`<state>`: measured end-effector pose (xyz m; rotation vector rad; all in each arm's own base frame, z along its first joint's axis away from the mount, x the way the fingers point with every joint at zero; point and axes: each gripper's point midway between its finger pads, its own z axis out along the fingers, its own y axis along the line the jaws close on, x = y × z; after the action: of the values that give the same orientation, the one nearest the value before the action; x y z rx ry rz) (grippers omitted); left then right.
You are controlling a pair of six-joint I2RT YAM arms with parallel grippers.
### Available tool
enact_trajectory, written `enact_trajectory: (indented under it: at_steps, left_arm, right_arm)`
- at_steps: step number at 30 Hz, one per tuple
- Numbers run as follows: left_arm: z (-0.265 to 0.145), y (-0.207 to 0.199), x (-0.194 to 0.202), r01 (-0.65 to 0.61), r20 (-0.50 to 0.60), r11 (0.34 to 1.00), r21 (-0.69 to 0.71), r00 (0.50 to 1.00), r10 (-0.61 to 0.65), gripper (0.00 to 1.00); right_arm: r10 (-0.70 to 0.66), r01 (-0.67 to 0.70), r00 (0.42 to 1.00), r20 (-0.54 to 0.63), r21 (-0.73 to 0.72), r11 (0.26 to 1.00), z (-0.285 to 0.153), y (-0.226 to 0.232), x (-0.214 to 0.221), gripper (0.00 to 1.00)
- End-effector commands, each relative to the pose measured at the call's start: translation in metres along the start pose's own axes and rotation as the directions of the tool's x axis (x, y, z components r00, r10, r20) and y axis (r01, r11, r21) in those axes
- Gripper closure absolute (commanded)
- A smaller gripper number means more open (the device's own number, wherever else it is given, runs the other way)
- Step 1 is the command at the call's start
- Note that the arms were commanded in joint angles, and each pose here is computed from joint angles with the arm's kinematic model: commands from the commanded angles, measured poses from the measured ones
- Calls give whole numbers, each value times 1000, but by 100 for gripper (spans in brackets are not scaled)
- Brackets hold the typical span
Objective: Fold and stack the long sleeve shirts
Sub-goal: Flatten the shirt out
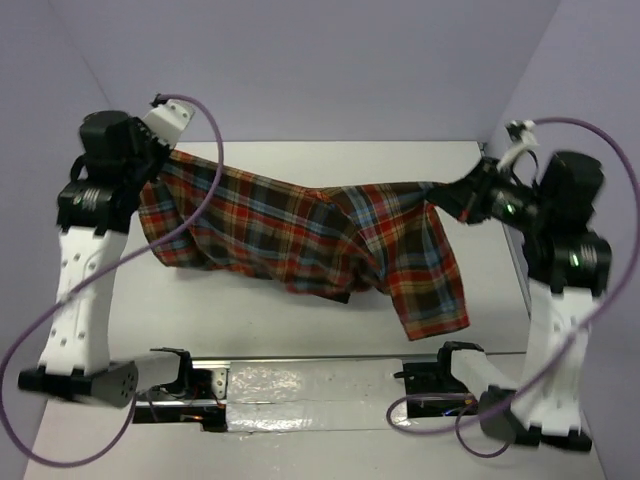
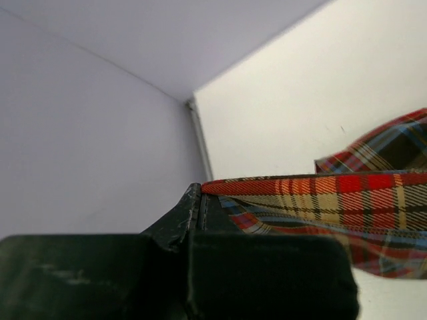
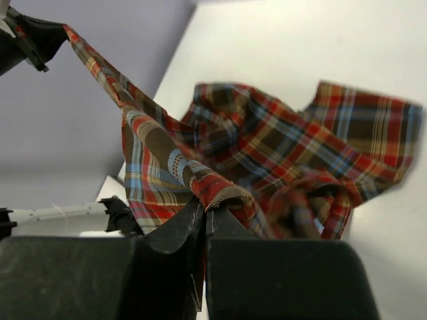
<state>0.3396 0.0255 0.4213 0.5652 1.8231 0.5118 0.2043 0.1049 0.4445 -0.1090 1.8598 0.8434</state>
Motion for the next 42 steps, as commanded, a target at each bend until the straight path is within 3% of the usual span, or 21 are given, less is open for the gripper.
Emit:
enact_trajectory:
  at_steps: [1, 5, 6, 7, 9, 10, 12, 13, 15, 17, 18, 20, 22, 24, 27, 29, 30, 32, 37, 40, 42]
  left_arm:
    - [80, -28, 44, 74, -166, 994, 80, 984, -60, 100]
    - [190, -33, 56, 200, -215, 972, 123, 962, -170, 100]
    - [201, -5, 13, 221, -116, 972, 84, 971, -211, 100]
    - [251, -22, 28, 234, -151, 966, 112, 965, -216, 100]
    - [280, 1, -9, 236, -21, 971, 42, 972, -236, 100]
    - [287, 33, -59, 232, 163, 970, -70, 962, -218, 100]
    - [287, 45, -91, 237, 291, 957, -170, 940, -181, 100]
    - [231, 104, -149, 344, 527, 889, -301, 837, -146, 100]
    - [180, 140, -188, 425, 682, 842, -332, 725, -97, 100]
    - [118, 175, -227, 493, 809, 797, -348, 588, -11, 100]
    - [75, 193, -243, 517, 853, 774, -366, 518, 57, 100]
    - [15, 204, -267, 535, 905, 754, -381, 383, 185, 100]
    - [-26, 205, -277, 535, 919, 759, -371, 330, 216, 100]
    - [-50, 201, -283, 526, 931, 777, -347, 291, 219, 100]
    - [-54, 187, -283, 471, 924, 805, -360, 300, 238, 100]
    - [-25, 166, -271, 410, 914, 847, -339, 358, 192, 100]
    - [-46, 161, -274, 380, 919, 862, -336, 331, 212, 100]
    - [-36, 135, -261, 287, 907, 901, -324, 365, 210, 100]
    - [-8, 85, -207, 117, 827, 954, -277, 535, 174, 100]
    - [28, 25, -136, -81, 667, 991, -111, 733, 134, 100]
    - [25, -6, -100, -185, 582, 983, -19, 797, 161, 100]
  right_arm:
    - [173, -172, 975, -141, 19, 985, 71, -67, 6, 100]
    - [195, -201, 977, -92, -64, 978, 161, -105, -50, 100]
    - [234, -242, 969, -84, -99, 965, 195, -116, -72, 100]
    - [247, -255, 966, -73, -147, 956, 213, -116, -88, 100]
    - [211, -188, 977, 36, -322, 928, 250, -105, -151, 100]
    - [346, -308, 938, 32, -383, 871, 256, -96, -174, 100]
    - [307, -66, 894, 326, -582, 811, 233, -59, -252, 100]
    - [380, -49, 840, 388, -643, 764, 211, -44, -277, 100]
    - [390, 68, 738, 552, -635, 769, 161, -18, -314, 100]
    - [309, 234, 551, 775, -499, 834, 102, -2, -348, 100]
    - [279, 303, 431, 858, -429, 851, 49, 26, -364, 100]
    - [233, 414, 294, 927, -344, 843, -7, 52, -374, 100]
    - [250, 474, 192, 949, -313, 823, -56, 71, -379, 100]
    - [251, 466, 200, 947, -317, 826, -65, 71, -378, 100]
    - [210, 439, 306, 928, -334, 834, -42, 62, -370, 100]
    - [180, 409, 433, 884, -370, 834, -13, 54, -357, 100]
    - [184, 398, 474, 861, -396, 827, -4, 51, -350, 100]
    - [172, 341, 580, 796, -430, 836, 22, 37, -326, 100]
    - [73, 260, 686, 724, -338, 905, 36, 9, -231, 100]
    - [-47, 220, 750, 659, -182, 958, 31, -11, -157, 100]
    - [-45, 135, 821, 570, -117, 984, 35, -32, -106, 100]
